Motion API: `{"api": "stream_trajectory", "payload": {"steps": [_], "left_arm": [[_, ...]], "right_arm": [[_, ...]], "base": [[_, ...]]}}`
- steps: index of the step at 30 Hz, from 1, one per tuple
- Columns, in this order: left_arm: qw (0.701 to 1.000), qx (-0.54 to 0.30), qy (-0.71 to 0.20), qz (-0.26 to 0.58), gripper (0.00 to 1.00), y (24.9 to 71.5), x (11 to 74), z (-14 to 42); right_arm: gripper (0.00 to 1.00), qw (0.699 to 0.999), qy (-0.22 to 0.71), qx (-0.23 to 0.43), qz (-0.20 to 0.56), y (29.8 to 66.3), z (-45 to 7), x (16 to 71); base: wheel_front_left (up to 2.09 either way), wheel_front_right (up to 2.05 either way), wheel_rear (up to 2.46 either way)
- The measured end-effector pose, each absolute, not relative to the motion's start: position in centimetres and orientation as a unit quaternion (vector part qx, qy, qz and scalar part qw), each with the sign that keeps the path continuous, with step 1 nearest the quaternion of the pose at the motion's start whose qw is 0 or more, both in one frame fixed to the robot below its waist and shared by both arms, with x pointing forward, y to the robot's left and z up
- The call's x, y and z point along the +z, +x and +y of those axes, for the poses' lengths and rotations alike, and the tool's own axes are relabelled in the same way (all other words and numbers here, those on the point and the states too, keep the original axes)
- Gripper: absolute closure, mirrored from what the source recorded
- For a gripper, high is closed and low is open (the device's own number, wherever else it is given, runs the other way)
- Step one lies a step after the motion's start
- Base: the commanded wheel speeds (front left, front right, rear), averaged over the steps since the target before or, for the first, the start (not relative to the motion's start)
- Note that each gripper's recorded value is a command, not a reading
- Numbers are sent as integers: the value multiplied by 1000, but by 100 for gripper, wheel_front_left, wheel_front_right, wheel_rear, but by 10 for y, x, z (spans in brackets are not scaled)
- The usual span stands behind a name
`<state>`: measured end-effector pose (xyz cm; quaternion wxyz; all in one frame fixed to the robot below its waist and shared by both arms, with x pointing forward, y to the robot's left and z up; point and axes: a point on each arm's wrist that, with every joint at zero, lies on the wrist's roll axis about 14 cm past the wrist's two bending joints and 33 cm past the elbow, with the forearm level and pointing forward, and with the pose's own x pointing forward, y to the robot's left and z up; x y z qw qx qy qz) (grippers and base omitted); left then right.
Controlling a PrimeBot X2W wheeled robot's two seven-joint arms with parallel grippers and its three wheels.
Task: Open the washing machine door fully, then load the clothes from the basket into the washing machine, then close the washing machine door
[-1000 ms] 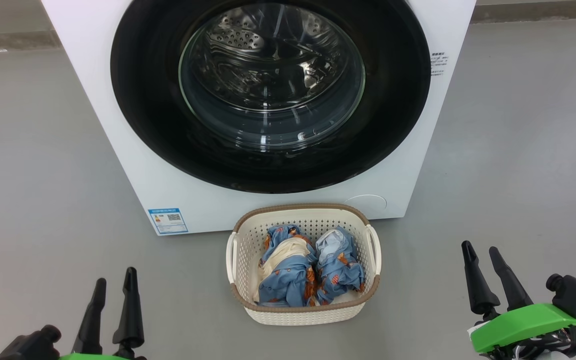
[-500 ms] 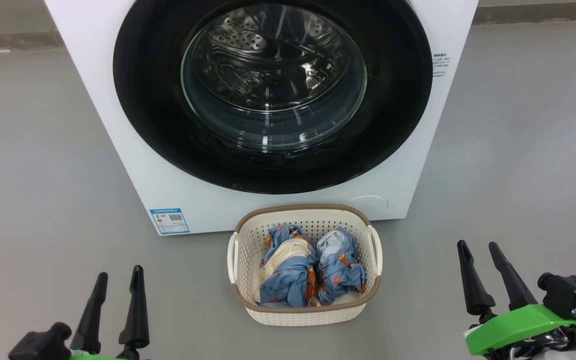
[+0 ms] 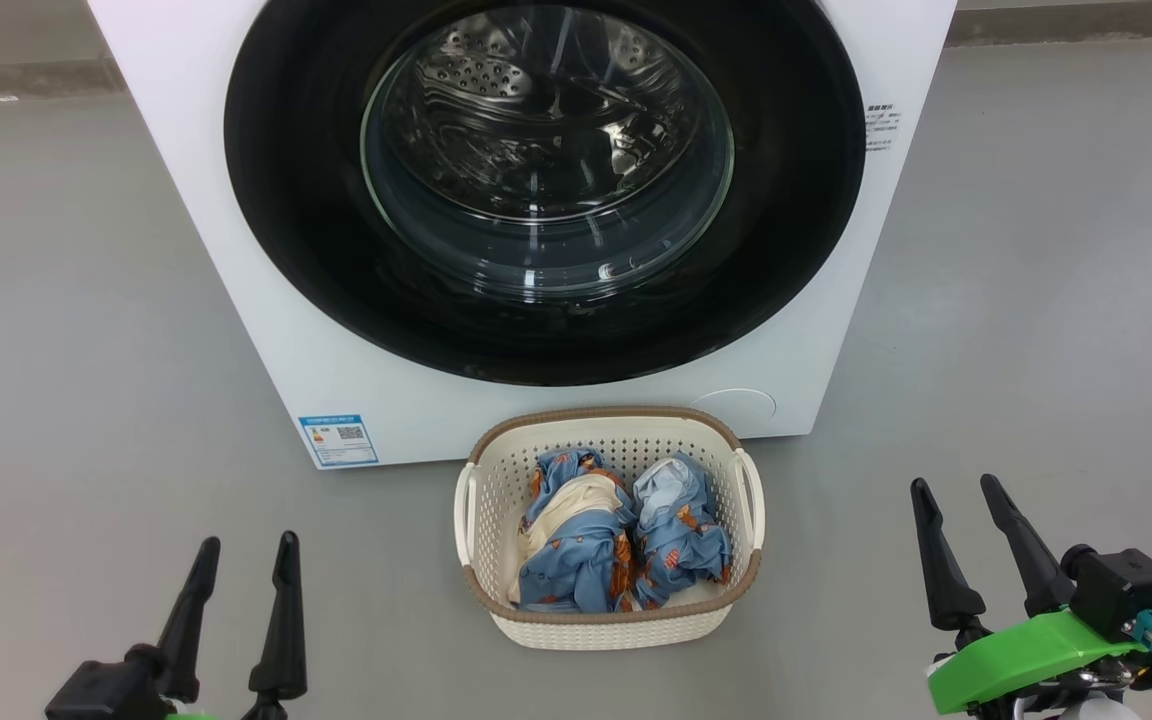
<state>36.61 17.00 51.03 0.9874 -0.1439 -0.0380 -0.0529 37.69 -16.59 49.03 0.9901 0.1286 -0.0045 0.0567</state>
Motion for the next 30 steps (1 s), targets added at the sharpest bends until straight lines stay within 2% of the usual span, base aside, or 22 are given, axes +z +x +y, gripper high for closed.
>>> {"api": "stream_trajectory", "payload": {"steps": [30], "left_arm": [[992, -51, -112, -12, 0, 370, 492, 173]], "right_arm": [[0, 993, 117, 31, -11, 375, -179, 490]], "base": [[2, 2, -3]]}}
